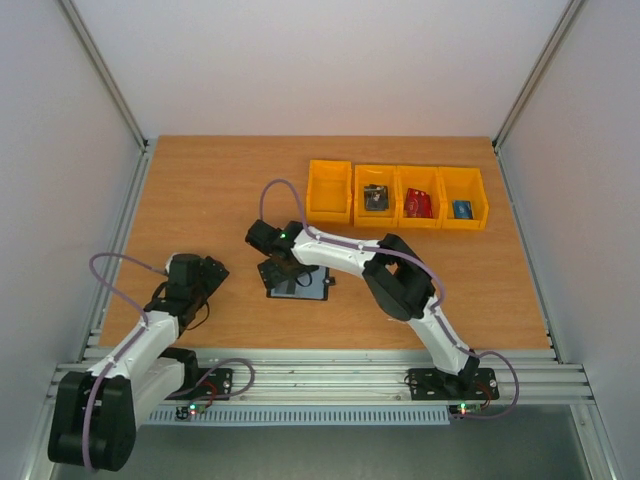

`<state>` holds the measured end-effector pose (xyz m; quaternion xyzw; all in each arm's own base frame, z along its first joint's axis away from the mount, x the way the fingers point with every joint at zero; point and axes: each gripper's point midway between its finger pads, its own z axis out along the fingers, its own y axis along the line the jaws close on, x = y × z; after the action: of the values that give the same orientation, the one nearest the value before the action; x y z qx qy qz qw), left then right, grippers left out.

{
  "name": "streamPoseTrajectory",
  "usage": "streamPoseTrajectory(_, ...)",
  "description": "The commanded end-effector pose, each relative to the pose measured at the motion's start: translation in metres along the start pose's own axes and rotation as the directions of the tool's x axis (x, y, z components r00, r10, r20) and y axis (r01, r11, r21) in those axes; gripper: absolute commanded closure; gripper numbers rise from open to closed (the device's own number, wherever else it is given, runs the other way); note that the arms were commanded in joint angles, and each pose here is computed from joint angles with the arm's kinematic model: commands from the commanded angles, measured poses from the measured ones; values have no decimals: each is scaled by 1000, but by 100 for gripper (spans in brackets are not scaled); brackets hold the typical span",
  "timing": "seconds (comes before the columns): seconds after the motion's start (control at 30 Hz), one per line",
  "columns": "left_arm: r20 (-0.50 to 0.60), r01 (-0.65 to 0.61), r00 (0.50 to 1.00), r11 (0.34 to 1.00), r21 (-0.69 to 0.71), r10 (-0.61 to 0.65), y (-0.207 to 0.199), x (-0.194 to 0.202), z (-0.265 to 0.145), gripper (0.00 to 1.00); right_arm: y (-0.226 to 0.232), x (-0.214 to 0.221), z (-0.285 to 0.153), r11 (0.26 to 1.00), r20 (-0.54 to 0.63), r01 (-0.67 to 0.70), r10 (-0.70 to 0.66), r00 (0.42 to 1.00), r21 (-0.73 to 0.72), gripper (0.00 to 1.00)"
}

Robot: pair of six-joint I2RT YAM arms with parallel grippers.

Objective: Take the credit cards out of the card holder

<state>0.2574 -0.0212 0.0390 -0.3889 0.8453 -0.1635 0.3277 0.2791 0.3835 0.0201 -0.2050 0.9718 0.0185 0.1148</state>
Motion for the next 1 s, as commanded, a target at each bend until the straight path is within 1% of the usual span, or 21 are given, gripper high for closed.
streamPoseTrajectory(0.0, -2, -68, 998, 994, 84, 69, -20, 8, 0, 1, -10, 35, -6, 1000, -75, -17, 16, 997, -6, 1)
streamPoseTrajectory(0.1, 11, -116, 993, 987, 107, 115, -28, 9, -1, 1, 4, 30, -26, 995, -58, 11, -17, 998, -102, 1)
streamPoseTrajectory(0.17, 14, -134, 991, 985, 106, 133, -28, 10, -2, 1, 3, 27, -38, 994, -44, 17, -21, 999, -105, 2)
streamPoseTrajectory(0.3, 8, -149, 989, 984, 101, 149, -29, 15, -1, 1, -20, 23, -52, 1000, -17, 4, -4, 1000, 12, 2)
streamPoseTrajectory(0.43, -21, -127, 991, 986, 108, 130, -31, 24, 1, 1, -20, 16, -53, 998, -42, 28, -26, 999, 50, 1)
streamPoseTrajectory(0.47, -26, -102, 994, 988, 112, 105, -32, 25, 1, 1, -20, 11, -56, 997, -46, 10, -7, 999, 75, 1)
streamPoseTrajectory(0.5, -31, -87, 995, 989, 119, 91, -34, 25, 0, 1, -27, 14, -53, 993, -70, -8, 16, 997, 122, 1)
streamPoseTrajectory(0.57, -43, -47, 998, 991, 128, 53, -36, 26, -1, 1, -31, 14, -56, 983, -89, -62, 78, 993, 171, 2)
streamPoseTrajectory(0.63, -63, -16, 998, 990, 140, 25, -38, 28, -2, 1, -27, 16, -55, 984, -96, -99, 114, 989, 151, 3)
streamPoseTrajectory(0.7, -63, -4, 998, 991, 132, 13, -37, 28, -2, 1, -24, 17, -58, 986, -93, -110, 122, 988, 128, 4)
streamPoseTrajectory(0.83, -26, -44, 999, 997, 69, 46, -23, 22, 3, 1, -20, 23, -52, 993, -136, -52, 67, 988, 110, 5)
streamPoseTrajectory(0.9, -23, -57, 998, 997, 60, 59, -23, 19, 3, 1, -8, 26, -44, 999, -152, -8, 14, 988, 41, 7)
streamPoseTrajectory(0.97, -30, -86, 996, 995, 52, 88, -23, 19, 1, 1, 1, 28, -37, 1000, -168, 8, -9, 986, -6, 9)
